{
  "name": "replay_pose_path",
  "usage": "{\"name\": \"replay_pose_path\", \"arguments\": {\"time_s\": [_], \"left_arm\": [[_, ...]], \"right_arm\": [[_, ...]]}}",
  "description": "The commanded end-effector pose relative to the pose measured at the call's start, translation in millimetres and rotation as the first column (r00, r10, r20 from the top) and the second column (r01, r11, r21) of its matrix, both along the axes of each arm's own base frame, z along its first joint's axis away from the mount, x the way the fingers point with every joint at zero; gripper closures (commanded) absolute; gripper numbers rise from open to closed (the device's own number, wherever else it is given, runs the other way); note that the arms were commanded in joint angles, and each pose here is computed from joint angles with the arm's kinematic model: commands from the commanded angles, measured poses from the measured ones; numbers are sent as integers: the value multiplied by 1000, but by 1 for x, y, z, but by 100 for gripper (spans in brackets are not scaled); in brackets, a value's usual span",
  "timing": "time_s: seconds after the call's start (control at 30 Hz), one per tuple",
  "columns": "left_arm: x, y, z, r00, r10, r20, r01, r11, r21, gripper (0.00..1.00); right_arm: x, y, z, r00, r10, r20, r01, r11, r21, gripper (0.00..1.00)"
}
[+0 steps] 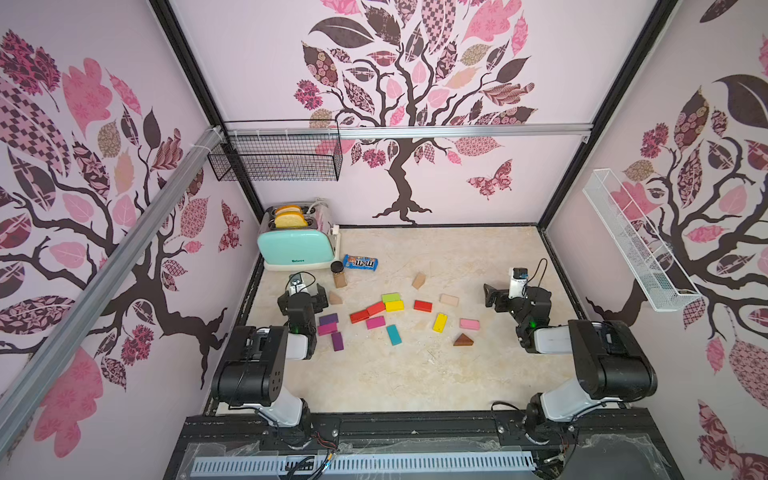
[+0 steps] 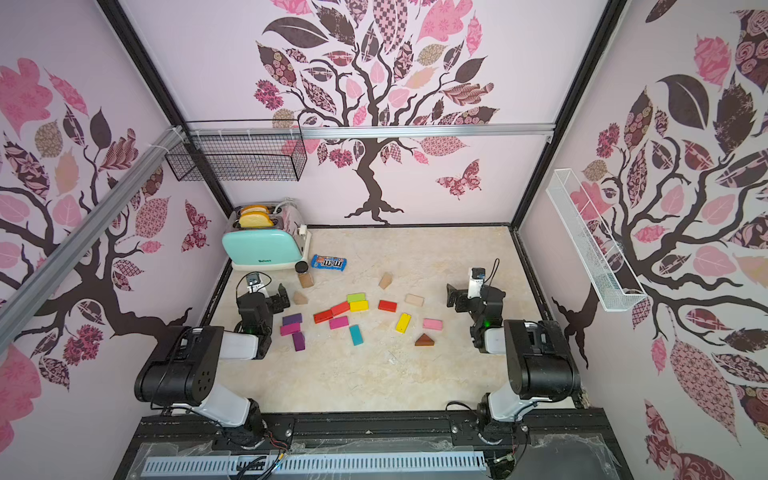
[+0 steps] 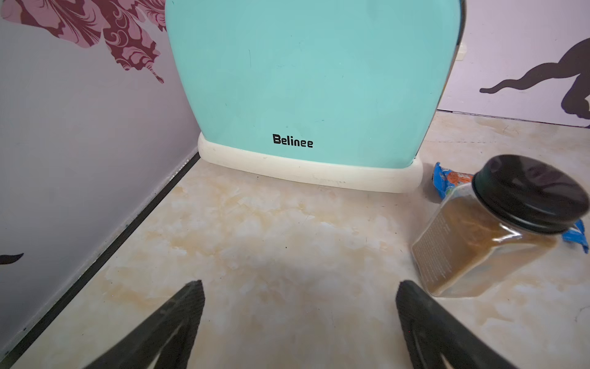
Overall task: Assemble a piece of candy with building blocks
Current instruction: Assemble the building block at the center of the board.
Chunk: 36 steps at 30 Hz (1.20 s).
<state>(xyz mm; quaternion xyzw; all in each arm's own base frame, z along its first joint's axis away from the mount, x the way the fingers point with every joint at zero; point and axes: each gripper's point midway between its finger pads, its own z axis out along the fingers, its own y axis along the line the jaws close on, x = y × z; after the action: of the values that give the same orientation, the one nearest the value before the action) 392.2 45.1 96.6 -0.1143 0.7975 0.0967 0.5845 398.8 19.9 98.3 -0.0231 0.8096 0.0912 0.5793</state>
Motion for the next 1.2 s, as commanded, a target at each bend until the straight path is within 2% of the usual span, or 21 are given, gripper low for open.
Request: {"name": "replay_pose_path", "arguments": {"time_s": [0.0,0.7,0.77,0.8,0.87,0.93,0.97,1.0,1.1,1.17], "left_arm": [[0,0,8,1000,0,27,-1,1000,8,2],[-1,0,9,1000,2,31,-3,1000,11,2],[-4,2,15,999,31,44,-32,999,18,2],[-5,-4,18,999,13,44,-14,999,39,2],[-7,-2,38,992,108,57,-114,987,111,2],[-10,-6,57,990,131,45,-137,980,142,2],[-12,-5,71,986,158,53,-164,979,121,2],[-14,-3,83,980,194,45,-196,978,69,2],[-26,-5,108,968,240,-67,-245,966,-83,2],[-35,-17,118,965,196,-176,-227,957,-179,2]], "right_arm": [[4,1,10,1000,0,22,1,1000,-2,1],[4,1,10,1000,0,23,0,1000,-1,1],[4,1,10,1000,-1,26,1,1000,-1,1],[4,-2,13,999,-20,36,20,1000,-1,1],[1,-16,24,991,-123,56,123,992,1,1],[-5,-29,43,975,-223,5,222,974,38,1],[-10,-35,42,958,-269,-102,275,960,59,1],[-11,-29,50,959,-248,-135,261,962,82,1],[-16,-2,65,975,-132,-180,164,970,178,1],[-22,11,69,961,-76,-265,141,962,234,1]]}}
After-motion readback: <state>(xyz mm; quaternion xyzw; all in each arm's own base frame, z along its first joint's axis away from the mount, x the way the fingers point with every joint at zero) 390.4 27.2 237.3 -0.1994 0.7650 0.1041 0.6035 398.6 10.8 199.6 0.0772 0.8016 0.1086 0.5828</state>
